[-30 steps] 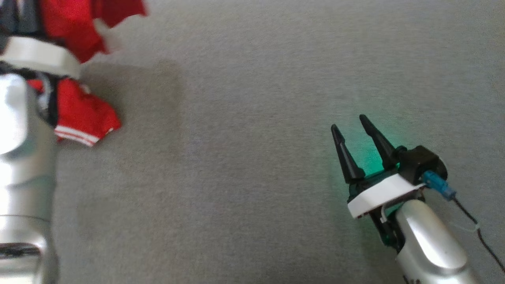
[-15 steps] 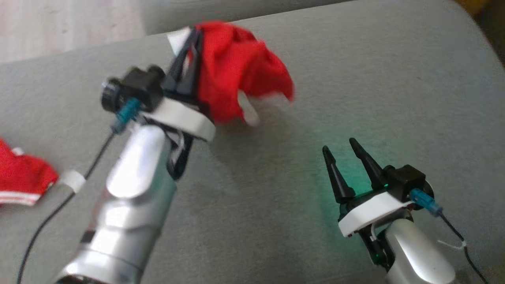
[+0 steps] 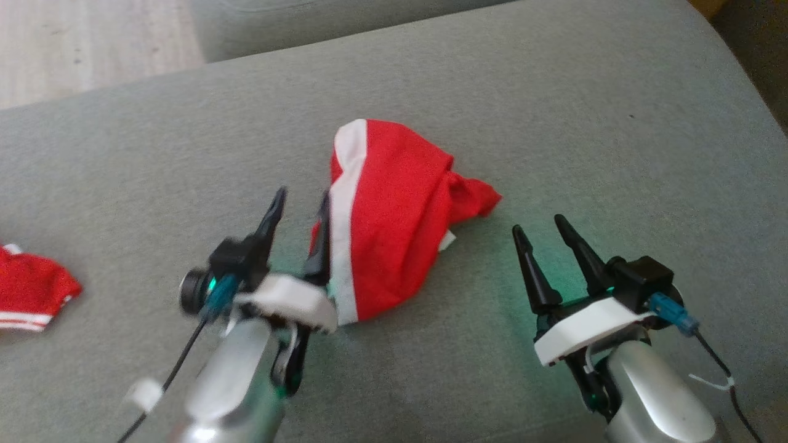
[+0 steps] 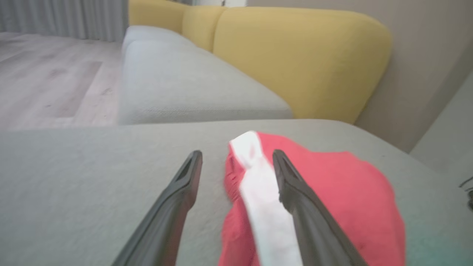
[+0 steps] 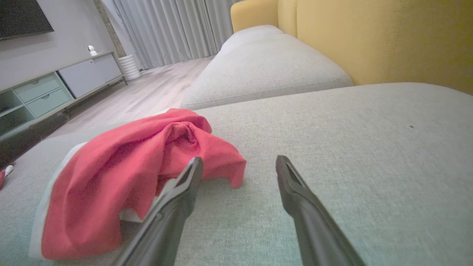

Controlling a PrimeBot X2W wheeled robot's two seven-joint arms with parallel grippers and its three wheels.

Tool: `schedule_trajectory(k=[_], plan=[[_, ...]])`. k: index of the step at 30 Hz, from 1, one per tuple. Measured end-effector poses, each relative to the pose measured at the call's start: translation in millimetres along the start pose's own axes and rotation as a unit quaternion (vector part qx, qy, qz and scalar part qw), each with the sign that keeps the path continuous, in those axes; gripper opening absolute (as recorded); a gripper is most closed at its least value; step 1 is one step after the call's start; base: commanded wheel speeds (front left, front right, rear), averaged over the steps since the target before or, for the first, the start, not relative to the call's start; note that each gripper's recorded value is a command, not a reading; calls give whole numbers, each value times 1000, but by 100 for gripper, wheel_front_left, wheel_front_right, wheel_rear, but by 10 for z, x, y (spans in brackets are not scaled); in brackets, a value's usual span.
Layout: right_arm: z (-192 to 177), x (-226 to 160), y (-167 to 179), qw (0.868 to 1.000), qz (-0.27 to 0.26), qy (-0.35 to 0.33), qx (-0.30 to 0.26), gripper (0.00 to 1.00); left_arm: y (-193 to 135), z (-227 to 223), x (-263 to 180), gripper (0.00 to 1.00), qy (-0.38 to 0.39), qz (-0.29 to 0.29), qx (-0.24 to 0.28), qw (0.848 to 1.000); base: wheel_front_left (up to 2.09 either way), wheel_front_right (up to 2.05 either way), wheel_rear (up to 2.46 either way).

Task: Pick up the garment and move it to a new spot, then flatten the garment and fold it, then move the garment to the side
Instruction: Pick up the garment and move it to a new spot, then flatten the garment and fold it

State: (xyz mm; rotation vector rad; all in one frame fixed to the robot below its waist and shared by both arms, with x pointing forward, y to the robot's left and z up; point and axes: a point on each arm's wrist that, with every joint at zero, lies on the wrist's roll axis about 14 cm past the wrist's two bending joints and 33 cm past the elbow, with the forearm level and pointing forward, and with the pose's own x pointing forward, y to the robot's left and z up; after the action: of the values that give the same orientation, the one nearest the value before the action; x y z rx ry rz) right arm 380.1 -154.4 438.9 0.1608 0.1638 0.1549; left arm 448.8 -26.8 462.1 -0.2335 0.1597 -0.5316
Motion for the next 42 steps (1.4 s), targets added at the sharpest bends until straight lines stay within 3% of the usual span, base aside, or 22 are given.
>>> schedule_trajectory(k=[7,13,26,31,38,42], plan=[[51,114,133,1000,22,-7,-2,100,683,-242,-661,100,14,120,-9,993,0,0,0],[-7,105,227,999,33,-1,-3,100,979,-362,-1221,100,21,183,-2,983,0,0,0],[-121,-30,311,999,41,13,-1,100,1063,-433,-1765,100,17,226,-12,974,0,0,0],[-163,-1,321,999,43,20,0,100,768,-523,-1622,100,27,168,-33,985,0,0,0],[-269,19,307,998,42,36,3,100,-258,-697,-1123,100,67,-14,-81,994,0,0,0],[-269,48,264,999,38,37,4,100,-392,-728,-906,100,84,-53,-81,992,0,0,0]])
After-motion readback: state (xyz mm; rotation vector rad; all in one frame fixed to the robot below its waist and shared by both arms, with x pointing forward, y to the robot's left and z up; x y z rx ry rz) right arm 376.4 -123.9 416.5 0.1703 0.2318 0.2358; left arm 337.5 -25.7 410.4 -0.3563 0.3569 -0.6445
